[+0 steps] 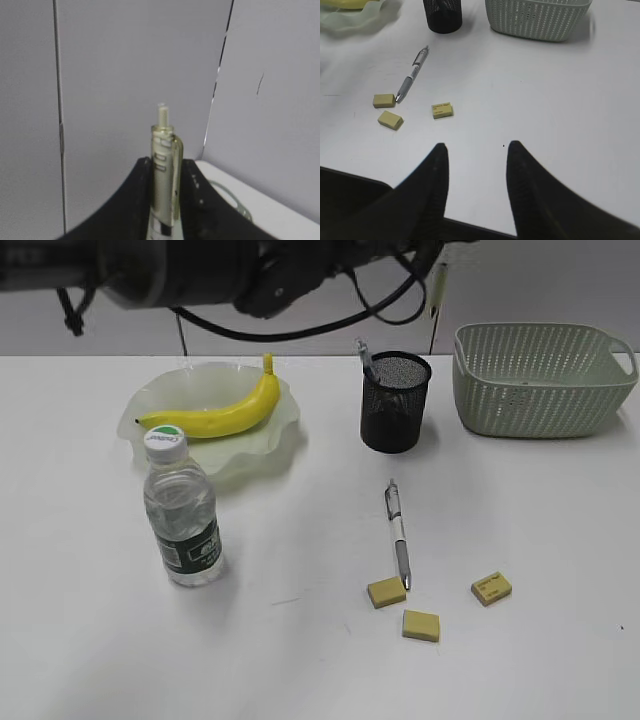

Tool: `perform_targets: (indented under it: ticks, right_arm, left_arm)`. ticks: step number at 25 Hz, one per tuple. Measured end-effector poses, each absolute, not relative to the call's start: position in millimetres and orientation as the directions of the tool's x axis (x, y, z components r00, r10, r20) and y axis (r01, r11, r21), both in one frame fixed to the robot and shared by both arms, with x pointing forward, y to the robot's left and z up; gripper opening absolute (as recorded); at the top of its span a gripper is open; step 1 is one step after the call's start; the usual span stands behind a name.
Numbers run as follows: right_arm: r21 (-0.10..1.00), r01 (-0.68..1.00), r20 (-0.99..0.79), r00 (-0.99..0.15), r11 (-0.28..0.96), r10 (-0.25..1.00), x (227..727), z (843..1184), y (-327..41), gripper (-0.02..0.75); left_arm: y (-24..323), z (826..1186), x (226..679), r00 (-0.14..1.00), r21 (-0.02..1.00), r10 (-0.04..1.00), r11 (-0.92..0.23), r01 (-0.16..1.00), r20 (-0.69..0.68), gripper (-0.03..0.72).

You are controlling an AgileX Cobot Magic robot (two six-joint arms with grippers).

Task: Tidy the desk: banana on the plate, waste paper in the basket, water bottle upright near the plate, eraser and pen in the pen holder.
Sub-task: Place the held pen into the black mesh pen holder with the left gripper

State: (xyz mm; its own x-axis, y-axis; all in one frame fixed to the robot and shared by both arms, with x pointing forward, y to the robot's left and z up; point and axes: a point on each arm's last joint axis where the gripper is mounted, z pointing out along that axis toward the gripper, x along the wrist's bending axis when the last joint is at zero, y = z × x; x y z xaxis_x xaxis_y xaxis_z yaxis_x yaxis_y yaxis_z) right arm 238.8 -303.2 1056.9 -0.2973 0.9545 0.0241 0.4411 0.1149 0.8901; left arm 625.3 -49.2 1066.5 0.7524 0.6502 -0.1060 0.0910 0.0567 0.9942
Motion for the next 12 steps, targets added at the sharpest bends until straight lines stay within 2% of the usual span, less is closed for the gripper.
perform_targets:
  ticks: [2,7,12]
  right_arm:
    - [0.89,0.441,0.025,-0.297,0.114,0.955,239,1057,-303,0.316]
    - [0.89,0.441,0.025,-0.297,0.114,0.955,239,1057,-303,0.316]
    - [0.89,0.441,0.025,-0.297,0.114,0.955,239,1057,-303,0.316]
  left_arm:
    - [-46,1050,638,0.776,0.994,0.623,0.099,0.048,-0.1,0.121]
    - [-36,995,663,0.762,0.996,0.641,0.057,0.07,-0.091,0.121]
    - [-35,967,669,0.755,0.994,0.648,0.028,0.104,-0.097,0.139]
